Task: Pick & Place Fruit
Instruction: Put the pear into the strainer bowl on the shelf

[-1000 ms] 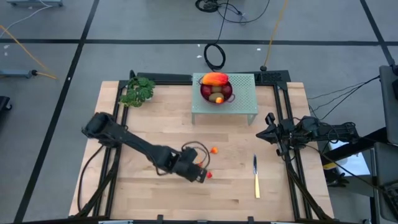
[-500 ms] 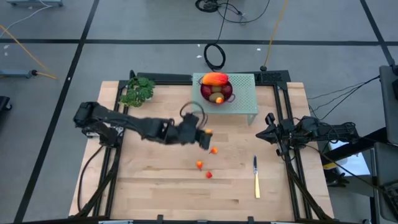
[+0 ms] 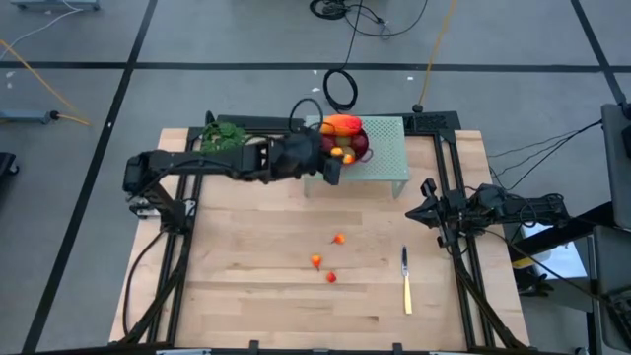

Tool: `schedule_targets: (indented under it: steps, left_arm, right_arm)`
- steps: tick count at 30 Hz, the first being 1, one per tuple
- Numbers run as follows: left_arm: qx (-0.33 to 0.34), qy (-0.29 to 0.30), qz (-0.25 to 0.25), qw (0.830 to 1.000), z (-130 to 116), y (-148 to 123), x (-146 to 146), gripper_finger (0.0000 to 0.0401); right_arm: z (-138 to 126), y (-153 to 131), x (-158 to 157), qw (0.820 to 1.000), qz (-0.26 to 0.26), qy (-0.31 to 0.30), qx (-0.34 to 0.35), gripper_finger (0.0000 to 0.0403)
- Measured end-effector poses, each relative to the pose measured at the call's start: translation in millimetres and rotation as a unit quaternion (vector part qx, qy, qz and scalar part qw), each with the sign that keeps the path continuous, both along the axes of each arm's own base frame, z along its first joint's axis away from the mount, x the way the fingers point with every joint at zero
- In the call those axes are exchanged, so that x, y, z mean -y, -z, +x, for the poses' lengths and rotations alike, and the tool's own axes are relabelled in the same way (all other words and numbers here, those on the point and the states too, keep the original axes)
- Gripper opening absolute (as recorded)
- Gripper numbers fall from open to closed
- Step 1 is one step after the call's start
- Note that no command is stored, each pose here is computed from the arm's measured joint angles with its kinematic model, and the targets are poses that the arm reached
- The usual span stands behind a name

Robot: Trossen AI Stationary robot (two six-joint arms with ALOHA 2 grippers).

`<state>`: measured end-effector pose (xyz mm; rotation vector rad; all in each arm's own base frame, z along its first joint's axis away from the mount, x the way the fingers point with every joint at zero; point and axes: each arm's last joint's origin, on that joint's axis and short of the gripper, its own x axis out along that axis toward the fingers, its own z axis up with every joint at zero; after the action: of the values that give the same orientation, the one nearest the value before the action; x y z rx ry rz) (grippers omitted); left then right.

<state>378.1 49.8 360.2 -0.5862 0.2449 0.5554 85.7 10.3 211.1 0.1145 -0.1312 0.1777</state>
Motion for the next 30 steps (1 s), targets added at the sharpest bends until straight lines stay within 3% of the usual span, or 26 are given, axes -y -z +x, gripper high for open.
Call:
schedule_targets:
  steps: [14,30]
  left_arm:
    - [-0.046,-0.032,0.04,0.998,5.9,16.6,-35.1,0.0122]
    - [-0.093,-0.044,0.041,0.994,11.4,35.7,-40.9,0.0122]
  right_arm:
    - [0.0,-0.1,0.0,1.0,-0.001,0.001,0.001,0.0]
    - [0.0,-0.1,0.0,1.0,-0.001,0.001,0.001,0.0]
